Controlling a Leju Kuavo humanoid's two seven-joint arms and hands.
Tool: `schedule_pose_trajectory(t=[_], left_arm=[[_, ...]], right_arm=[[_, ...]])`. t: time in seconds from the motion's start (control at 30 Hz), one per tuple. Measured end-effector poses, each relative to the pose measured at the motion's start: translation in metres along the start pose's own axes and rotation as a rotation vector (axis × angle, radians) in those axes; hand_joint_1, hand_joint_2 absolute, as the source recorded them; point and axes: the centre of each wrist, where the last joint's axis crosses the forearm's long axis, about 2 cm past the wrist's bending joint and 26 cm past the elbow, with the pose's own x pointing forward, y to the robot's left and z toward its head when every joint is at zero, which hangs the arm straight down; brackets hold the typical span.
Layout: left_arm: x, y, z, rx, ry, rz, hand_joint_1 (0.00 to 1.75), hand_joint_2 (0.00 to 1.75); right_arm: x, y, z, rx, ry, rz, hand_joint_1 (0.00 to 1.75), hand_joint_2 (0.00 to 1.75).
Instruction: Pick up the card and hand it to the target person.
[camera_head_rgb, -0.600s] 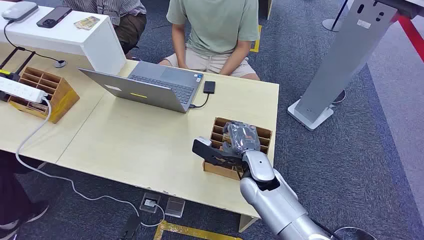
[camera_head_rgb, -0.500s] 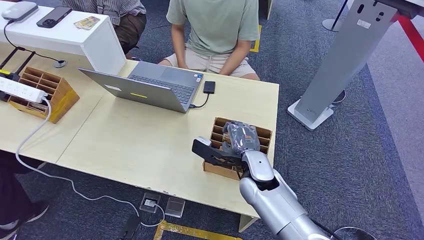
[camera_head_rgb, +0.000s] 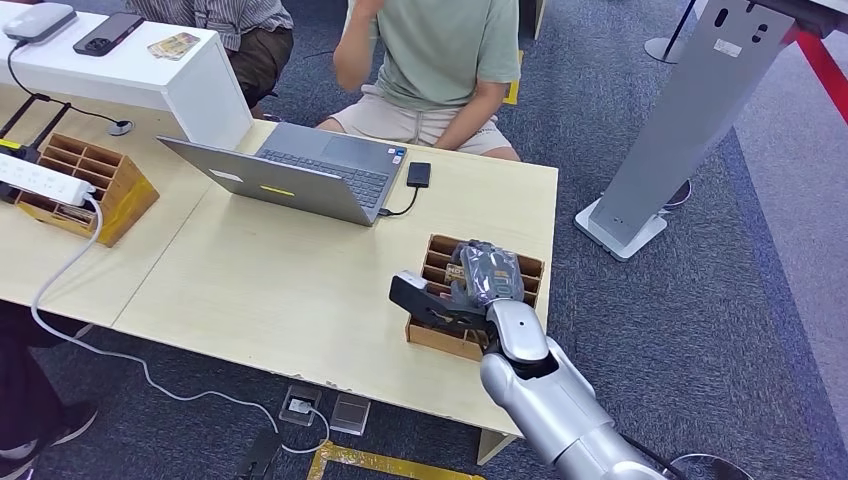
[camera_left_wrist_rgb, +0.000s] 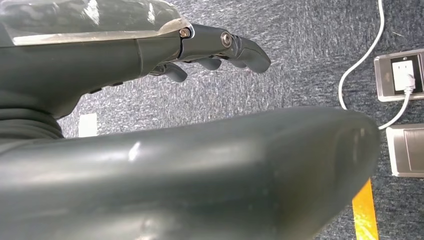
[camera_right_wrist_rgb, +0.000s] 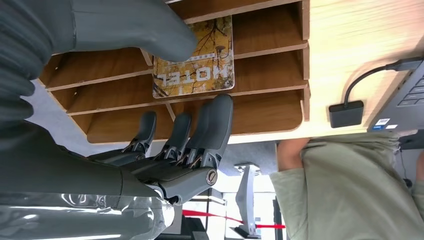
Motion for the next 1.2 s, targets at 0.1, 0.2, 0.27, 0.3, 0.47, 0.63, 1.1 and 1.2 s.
schedule_pose_trajectory(t=[0.1,0.2,0.27,0.3,0.47,0.63,1.1,1.2], left_arm=[[0.0001,-0.0006,0.0002,0.0,0.002,0.0,0.0,0.0],[0.0002,-0.0011,0.0004,0.001,0.004,0.0,0.0,0.0],[0.0002,-0.0014,0.0005,0.001,0.004,0.001,0.0,0.0],[0.0002,-0.0016,0.0005,0.001,0.004,0.001,0.0,0.0],[0.0003,-0.0023,0.0008,0.0,0.001,0.001,0.0,0.0],[0.0004,-0.0029,0.001,-0.006,-0.005,-0.001,0.0,0.0],[0.0005,-0.003,0.001,-0.01,-0.014,-0.002,0.0,0.0],[0.0005,-0.0031,0.001,-0.013,-0.014,-0.003,0.0,0.0]], right_arm=[[-0.002,0.0,-0.0011,-0.002,0.02,0.018,0.9,1.75],[-0.0017,0.0006,-0.0017,0.001,0.029,0.027,0.94,1.75],[-0.0013,0.0006,-0.0022,0.003,0.033,0.029,0.99,1.75],[-0.0014,0.0004,-0.0026,0.003,0.034,0.031,1.02,1.75],[-0.002,0.0001,-0.004,-0.002,0.037,0.048,1.13,1.75],[-0.0025,0.0014,-0.0042,-0.007,0.035,0.058,1.18,1.75],[-0.0006,0.0036,-0.0042,-0.004,0.032,0.079,1.35,1.75],[0.0,0.0044,-0.0038,-0.004,0.033,0.077,1.38,1.75]])
